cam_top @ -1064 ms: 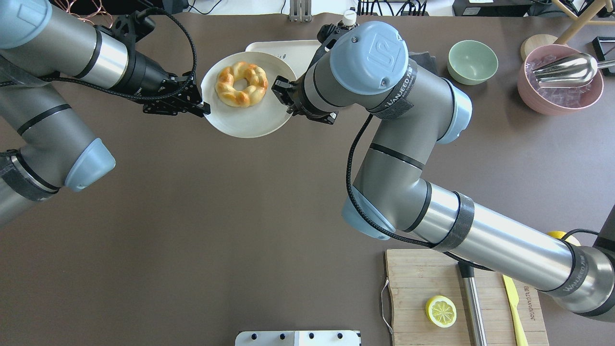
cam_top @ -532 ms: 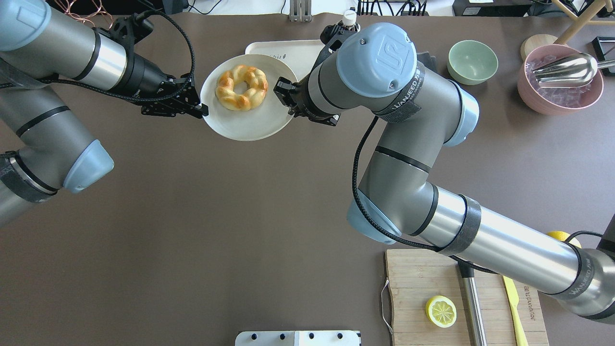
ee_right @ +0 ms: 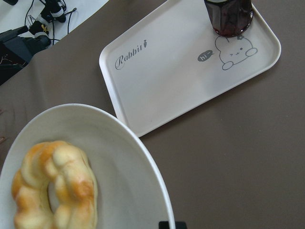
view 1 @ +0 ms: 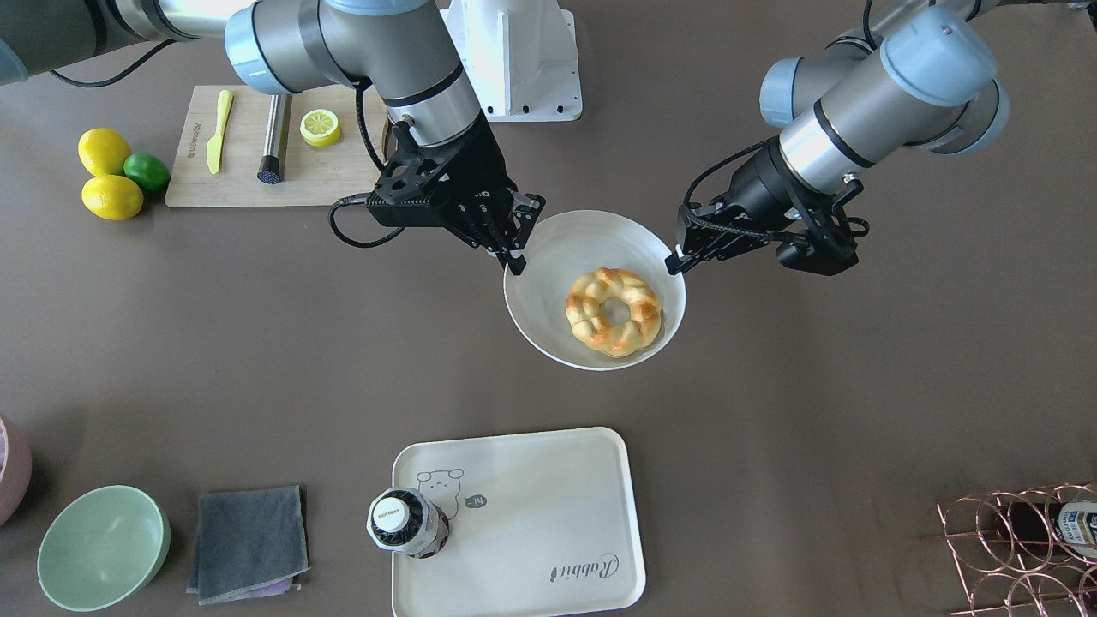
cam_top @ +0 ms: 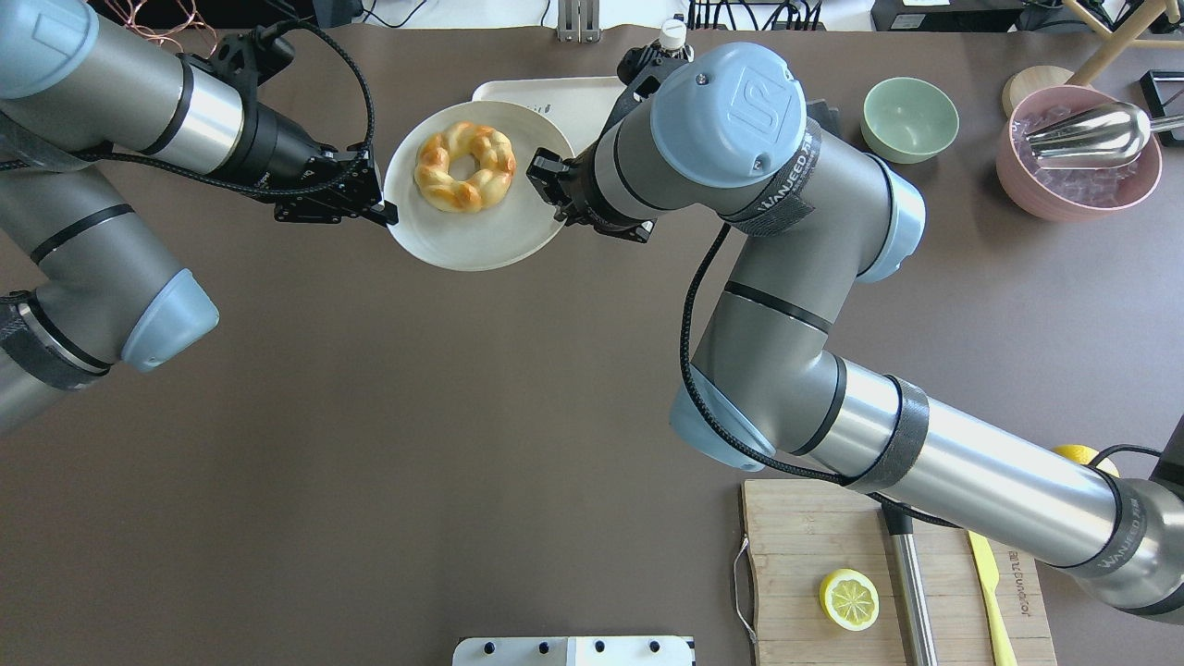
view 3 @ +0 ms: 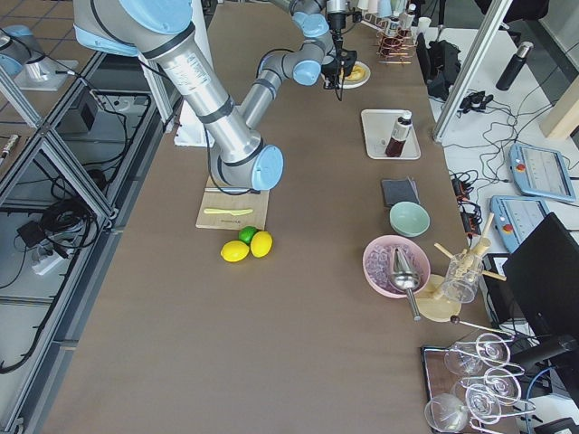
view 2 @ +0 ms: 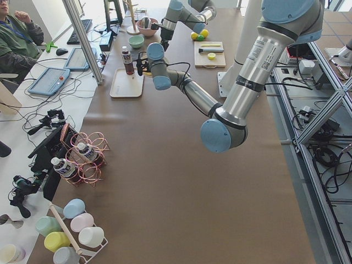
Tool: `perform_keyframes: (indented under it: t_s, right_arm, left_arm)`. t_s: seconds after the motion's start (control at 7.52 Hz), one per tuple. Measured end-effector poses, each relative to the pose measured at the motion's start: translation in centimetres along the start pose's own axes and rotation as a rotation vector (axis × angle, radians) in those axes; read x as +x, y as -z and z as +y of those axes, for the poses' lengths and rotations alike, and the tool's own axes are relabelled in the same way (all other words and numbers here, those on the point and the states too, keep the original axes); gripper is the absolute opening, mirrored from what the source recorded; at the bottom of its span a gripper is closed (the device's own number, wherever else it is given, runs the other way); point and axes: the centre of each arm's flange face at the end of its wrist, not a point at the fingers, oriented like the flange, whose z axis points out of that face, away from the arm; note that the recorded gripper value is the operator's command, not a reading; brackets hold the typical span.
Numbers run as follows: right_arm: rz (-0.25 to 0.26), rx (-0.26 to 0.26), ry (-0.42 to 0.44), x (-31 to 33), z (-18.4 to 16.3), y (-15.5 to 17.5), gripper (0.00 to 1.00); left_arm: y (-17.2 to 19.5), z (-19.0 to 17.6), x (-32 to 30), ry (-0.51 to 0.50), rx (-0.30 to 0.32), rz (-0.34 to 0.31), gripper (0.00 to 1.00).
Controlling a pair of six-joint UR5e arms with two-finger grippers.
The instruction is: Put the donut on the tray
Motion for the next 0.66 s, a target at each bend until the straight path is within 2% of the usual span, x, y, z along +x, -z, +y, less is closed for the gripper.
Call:
perform_keyframes:
  t_s: [0.13,0.66]
  right_arm:
    - [-0.003,-0.001,0.001,0.0,0.1,0.1,1.00]
    - [-0.034,-0.006,0.011,-0.5,0.4,1.8,1.00]
  left_arm:
    - [0.0,0.0,0.0,0.001,0.001,0.000,0.00]
    - [0.3,-0.6,-0.7,0.016,0.024,-0.014,0.00]
